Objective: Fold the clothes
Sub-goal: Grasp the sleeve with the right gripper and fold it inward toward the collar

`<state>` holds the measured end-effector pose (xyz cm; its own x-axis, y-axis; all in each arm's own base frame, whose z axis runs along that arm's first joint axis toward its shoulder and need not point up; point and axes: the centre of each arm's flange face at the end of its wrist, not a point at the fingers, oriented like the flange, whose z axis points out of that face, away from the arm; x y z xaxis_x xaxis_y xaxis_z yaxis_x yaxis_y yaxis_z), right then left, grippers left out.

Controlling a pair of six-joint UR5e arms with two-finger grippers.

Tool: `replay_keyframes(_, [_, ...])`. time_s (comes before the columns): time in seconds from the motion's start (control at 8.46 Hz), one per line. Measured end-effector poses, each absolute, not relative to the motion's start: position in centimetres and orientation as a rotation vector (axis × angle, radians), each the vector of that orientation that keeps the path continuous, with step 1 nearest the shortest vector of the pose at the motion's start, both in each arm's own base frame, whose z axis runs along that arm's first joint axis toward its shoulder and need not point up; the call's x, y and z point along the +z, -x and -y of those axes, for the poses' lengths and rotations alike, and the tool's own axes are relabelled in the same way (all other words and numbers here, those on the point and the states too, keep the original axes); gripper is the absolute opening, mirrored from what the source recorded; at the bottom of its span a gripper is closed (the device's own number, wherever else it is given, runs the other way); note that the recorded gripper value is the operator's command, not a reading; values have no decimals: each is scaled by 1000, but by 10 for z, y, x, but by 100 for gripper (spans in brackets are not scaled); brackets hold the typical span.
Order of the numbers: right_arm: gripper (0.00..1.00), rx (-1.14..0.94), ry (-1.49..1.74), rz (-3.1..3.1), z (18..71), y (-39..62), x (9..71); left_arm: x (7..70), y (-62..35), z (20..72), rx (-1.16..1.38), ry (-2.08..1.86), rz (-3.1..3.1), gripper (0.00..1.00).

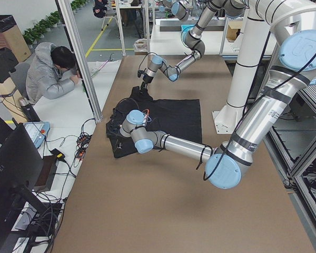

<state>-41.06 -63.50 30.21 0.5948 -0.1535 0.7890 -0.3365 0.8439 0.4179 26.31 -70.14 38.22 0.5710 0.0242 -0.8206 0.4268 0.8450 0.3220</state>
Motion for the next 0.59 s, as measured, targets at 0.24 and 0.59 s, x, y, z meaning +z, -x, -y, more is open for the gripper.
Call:
replay_keyframes(0.24, [0, 109, -579, 926, 642, 436, 278, 390, -262, 700, -255, -526, -934, 100])
replay_keyframes(0.59, [95, 119, -608, 878, 641, 471, 272, 400, -261, 697, -265, -527, -919, 100])
